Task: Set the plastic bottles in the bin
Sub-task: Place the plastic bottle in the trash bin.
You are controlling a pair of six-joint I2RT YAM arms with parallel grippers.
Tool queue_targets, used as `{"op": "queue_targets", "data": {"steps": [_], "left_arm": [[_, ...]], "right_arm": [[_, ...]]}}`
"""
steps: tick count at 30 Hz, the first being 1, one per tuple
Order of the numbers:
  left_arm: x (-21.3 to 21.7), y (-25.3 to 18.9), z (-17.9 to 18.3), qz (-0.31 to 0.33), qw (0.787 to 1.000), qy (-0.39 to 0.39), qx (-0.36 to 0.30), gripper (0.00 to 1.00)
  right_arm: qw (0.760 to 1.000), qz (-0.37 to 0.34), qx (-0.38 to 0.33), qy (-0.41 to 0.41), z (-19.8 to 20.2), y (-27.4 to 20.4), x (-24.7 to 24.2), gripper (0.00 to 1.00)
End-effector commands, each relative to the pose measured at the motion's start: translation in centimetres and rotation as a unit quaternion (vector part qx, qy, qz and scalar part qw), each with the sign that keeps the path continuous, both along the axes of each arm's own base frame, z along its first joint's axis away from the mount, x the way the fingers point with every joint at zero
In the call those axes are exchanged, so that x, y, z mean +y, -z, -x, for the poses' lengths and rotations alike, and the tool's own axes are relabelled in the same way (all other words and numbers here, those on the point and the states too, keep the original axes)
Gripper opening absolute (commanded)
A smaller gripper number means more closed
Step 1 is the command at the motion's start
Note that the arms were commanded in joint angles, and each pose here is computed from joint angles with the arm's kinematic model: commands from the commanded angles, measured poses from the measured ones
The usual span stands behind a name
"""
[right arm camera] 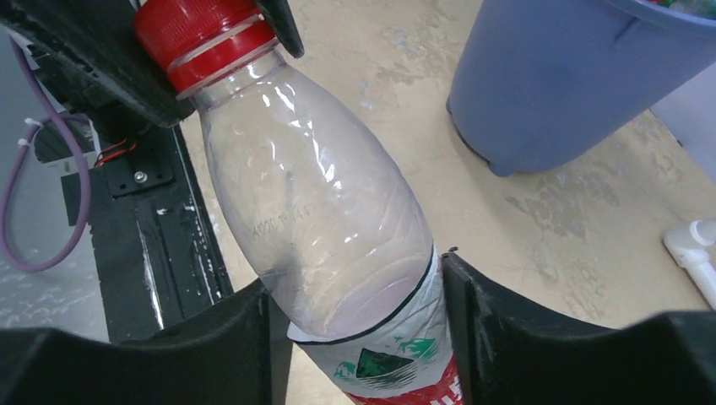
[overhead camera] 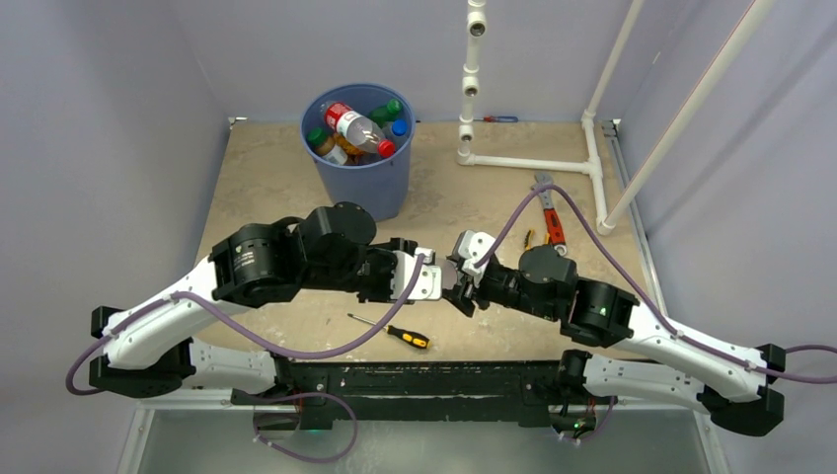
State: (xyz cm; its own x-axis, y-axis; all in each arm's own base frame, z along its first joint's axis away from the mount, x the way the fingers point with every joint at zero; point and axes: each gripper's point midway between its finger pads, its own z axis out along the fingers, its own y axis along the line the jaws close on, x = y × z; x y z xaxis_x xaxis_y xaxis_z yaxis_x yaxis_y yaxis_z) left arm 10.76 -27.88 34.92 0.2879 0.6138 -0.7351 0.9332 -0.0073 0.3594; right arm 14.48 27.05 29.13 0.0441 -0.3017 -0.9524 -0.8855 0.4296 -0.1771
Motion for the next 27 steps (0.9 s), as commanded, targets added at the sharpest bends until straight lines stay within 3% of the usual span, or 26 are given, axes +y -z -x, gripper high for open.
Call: {"op": "queue_targets", "data": {"steps": [1, 5, 12, 13, 14, 15, 17, 22, 27], "left_arm": [[-1.7, -2.1, 0.5, 0.043, 0.999, 0.024, 0.000, 0.00], [-1.9, -2.3, 0.1, 0.050, 0.999, 0.012, -0.004, 0.02], [-1.1, -4.3, -1.0, 0.103, 0.994, -0.029, -0.031, 0.51], [-0.7, -5.1, -1.5, 0.123, 0.990, -0.044, -0.045, 0.61], [-0.2, -6.3, -1.9, 0.151, 0.985, -0.058, -0.061, 0.80], [0.6, -7.9, -2.4, 0.186, 0.976, -0.078, -0.080, 0.87], [2.8, -11.6, -2.6, 0.270, 0.951, -0.104, -0.111, 0.94], [9.0, -17.9, -2.6, 0.446, 0.866, -0.164, -0.157, 0.97], [12.1, -16.0, -5.1, 0.450, 0.836, -0.267, -0.164, 0.99]], "right_arm": [[0.998, -0.051, -0.035, 0.006, -0.8, -3.4, 0.9, 0.53], [0.997, -0.060, -0.038, -0.004, -0.5, -4.0, 1.0, 0.40], [0.995, -0.091, -0.040, -0.003, 0.3, -5.7, -0.2, 0.40], [0.994, -0.102, -0.041, -0.002, 0.4, -6.3, -0.5, 0.40], [0.992, -0.116, -0.042, 0.000, 0.5, -7.0, -0.8, 0.40], [0.990, -0.132, -0.043, 0.006, 0.6, -7.9, -1.1, 0.40], [0.985, -0.167, -0.043, 0.017, 0.6, -9.7, -1.8, 0.39], [0.960, -0.270, -0.040, 0.063, -0.2, -14.6, -3.2, 0.38], [0.918, -0.385, -0.042, 0.085, -1.2, -19.6, -3.3, 0.40]]}}
